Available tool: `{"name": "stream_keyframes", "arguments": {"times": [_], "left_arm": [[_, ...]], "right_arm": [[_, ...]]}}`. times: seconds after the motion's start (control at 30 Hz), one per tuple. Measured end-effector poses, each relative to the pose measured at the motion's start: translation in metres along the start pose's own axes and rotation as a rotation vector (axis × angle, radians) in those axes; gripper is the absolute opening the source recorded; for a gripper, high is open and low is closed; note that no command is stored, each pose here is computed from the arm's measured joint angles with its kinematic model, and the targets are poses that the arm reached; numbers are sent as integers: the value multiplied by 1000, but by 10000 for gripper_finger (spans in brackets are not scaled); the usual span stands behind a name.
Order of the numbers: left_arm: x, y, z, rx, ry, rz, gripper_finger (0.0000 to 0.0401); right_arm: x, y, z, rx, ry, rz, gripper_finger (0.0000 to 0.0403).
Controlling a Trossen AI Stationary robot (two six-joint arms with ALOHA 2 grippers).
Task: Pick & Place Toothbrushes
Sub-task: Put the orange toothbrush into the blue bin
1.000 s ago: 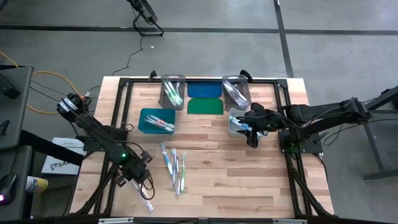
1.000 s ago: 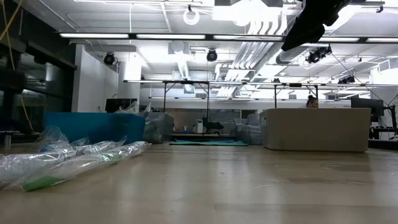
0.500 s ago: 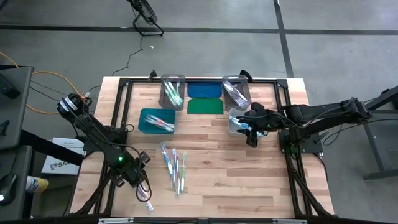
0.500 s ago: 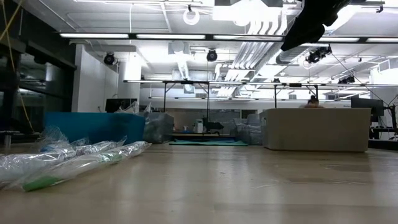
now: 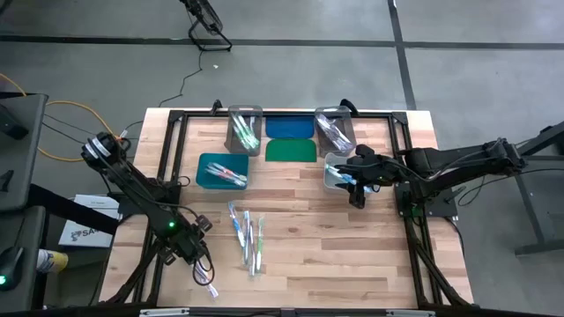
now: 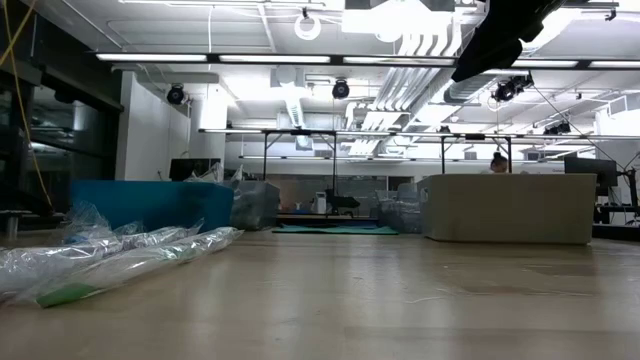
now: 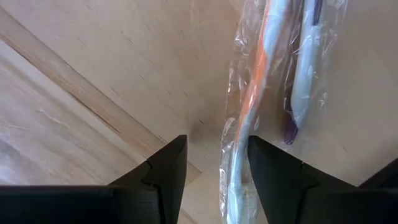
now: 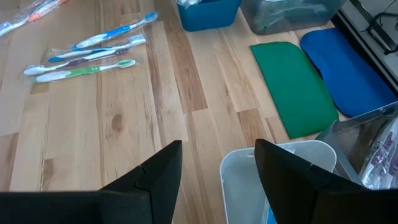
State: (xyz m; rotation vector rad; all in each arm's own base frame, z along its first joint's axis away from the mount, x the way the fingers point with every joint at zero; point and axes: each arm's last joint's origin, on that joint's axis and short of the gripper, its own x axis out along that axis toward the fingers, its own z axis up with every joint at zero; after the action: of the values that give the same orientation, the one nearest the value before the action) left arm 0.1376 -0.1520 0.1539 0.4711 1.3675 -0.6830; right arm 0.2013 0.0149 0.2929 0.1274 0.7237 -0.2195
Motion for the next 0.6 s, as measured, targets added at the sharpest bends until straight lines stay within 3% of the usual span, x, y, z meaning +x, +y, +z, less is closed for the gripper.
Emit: {"name": "stream_keyframes", "arguments": {"times": [0.27, 0.6], "left_arm": [[14, 2, 2, 72, 73, 52, 143], [14, 4, 2, 116, 74, 106, 15]], "right_arm": [[0, 0, 0, -2, 0, 0, 195], [0, 0, 0, -3, 0, 0, 195]]}}
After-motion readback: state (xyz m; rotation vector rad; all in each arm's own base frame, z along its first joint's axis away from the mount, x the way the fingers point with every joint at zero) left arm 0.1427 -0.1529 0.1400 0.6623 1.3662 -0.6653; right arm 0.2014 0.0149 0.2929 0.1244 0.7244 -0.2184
